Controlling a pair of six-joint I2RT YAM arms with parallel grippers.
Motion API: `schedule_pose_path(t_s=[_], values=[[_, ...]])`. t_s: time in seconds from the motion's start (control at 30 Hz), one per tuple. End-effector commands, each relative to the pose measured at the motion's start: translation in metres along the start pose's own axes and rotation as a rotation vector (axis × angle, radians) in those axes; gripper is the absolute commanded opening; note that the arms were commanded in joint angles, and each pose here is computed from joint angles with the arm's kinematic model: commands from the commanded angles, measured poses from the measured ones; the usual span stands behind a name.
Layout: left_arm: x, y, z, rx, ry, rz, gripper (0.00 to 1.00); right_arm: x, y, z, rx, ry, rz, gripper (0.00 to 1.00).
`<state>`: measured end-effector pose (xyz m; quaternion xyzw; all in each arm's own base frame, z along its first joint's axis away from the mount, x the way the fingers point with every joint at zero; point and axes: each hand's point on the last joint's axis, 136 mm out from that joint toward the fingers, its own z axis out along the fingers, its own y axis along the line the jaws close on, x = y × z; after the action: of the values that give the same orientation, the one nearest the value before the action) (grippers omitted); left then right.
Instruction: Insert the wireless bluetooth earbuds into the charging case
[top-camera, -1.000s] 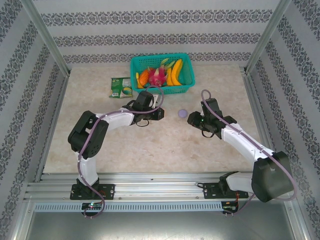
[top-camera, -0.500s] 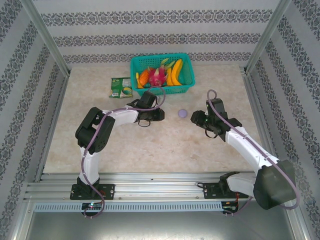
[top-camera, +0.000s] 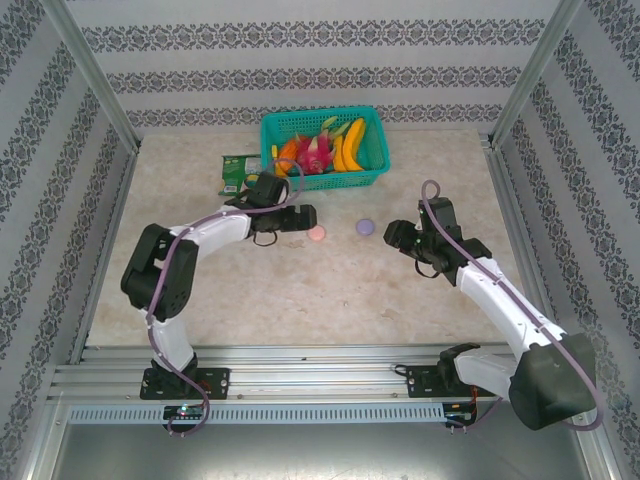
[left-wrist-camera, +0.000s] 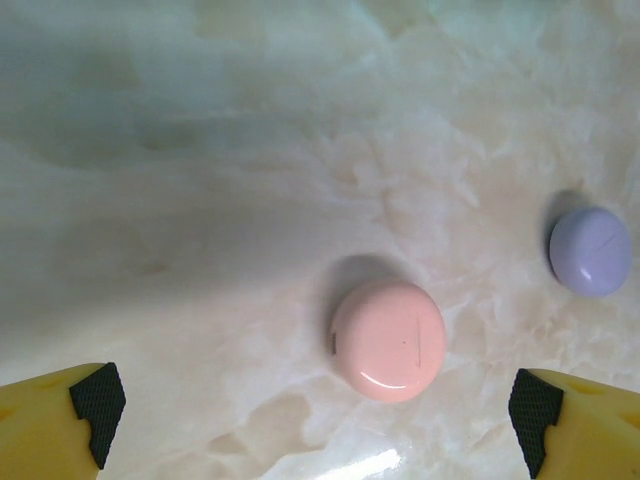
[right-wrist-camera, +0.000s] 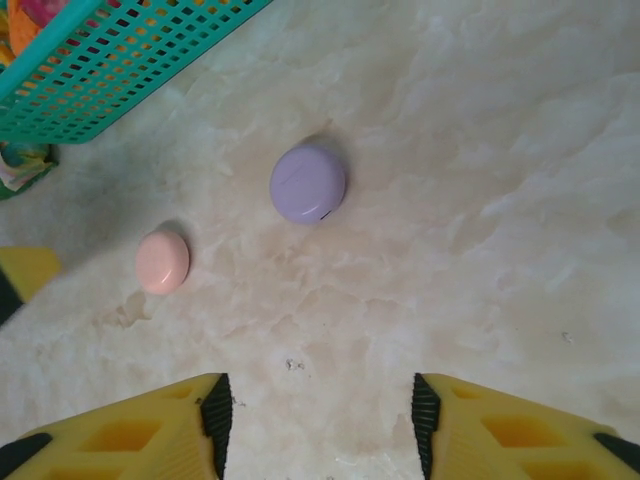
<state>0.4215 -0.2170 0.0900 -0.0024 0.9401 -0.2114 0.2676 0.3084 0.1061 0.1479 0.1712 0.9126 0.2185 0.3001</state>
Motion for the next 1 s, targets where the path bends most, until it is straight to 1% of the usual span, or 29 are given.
schedule_pose_path(t_s=[0.0, 0.07, 0.1, 0.13, 0.17, 0.23, 0.27, 0.3, 0.4, 0.5, 0.6, 0.67, 0.77, 0.87, 0.93, 0.97], values=[[-0.006, 0.011, -0.031, -0.041, -0.024, 0.035, 1.0, -0.014, 0.007, -0.017, -0.015, -0.041, -0.017, 0.59], [-0.012, 0.013, -0.047, -0.046, -0.05, 0.045, 1.0, -0.018, 0.005, -0.021, -0.006, -0.052, -0.02, 0.64], [-0.015, 0.013, -0.054, -0.048, -0.062, 0.053, 1.0, -0.02, 0.006, -0.024, -0.009, -0.059, -0.025, 0.7], [-0.017, 0.012, -0.062, -0.049, -0.077, 0.064, 1.0, -0.022, 0.006, -0.026, -0.006, -0.066, -0.027, 0.72], [-0.02, 0.013, -0.07, -0.054, -0.094, 0.074, 1.0, -0.025, 0.005, -0.028, -0.003, -0.075, -0.03, 0.8], [-0.024, 0.013, -0.086, -0.067, -0.129, 0.09, 1.0, -0.03, 0.003, -0.032, 0.003, -0.091, -0.031, 0.83], [-0.027, 0.013, -0.095, -0.071, -0.151, 0.1, 1.0, -0.033, 0.002, -0.035, 0.007, -0.101, -0.031, 0.89], [-0.029, 0.014, -0.101, -0.075, -0.169, 0.108, 1.0, -0.037, 0.001, -0.037, 0.01, -0.113, -0.034, 0.98], [-0.037, 0.016, -0.124, -0.091, -0.238, 0.129, 1.0, -0.048, -0.004, -0.043, 0.045, -0.155, -0.05, 0.98], [-0.044, 0.021, -0.142, -0.126, -0.31, 0.152, 1.0, -0.064, -0.011, -0.05, 0.109, -0.225, -0.085, 0.98], [-0.052, 0.034, -0.158, -0.204, -0.394, 0.157, 1.0, -0.08, -0.018, -0.055, 0.167, -0.297, -0.133, 0.98], [-0.058, 0.04, -0.171, -0.239, -0.477, 0.174, 1.0, -0.091, -0.025, -0.057, 0.216, -0.353, -0.173, 0.98], [-0.063, 0.041, -0.191, -0.251, -0.615, 0.228, 1.0, -0.104, -0.033, -0.059, 0.289, -0.419, -0.265, 0.98], [-0.062, 0.047, -0.205, -0.281, -0.734, 0.282, 1.0, -0.114, -0.045, -0.059, 0.379, -0.453, -0.33, 0.98], [-0.059, 0.051, -0.209, -0.308, -0.778, 0.328, 1.0, -0.119, -0.054, -0.059, 0.43, -0.482, -0.353, 0.98], [-0.056, 0.053, -0.208, -0.322, -0.775, 0.356, 1.0, -0.122, -0.058, -0.058, 0.449, -0.506, -0.365, 0.98]])
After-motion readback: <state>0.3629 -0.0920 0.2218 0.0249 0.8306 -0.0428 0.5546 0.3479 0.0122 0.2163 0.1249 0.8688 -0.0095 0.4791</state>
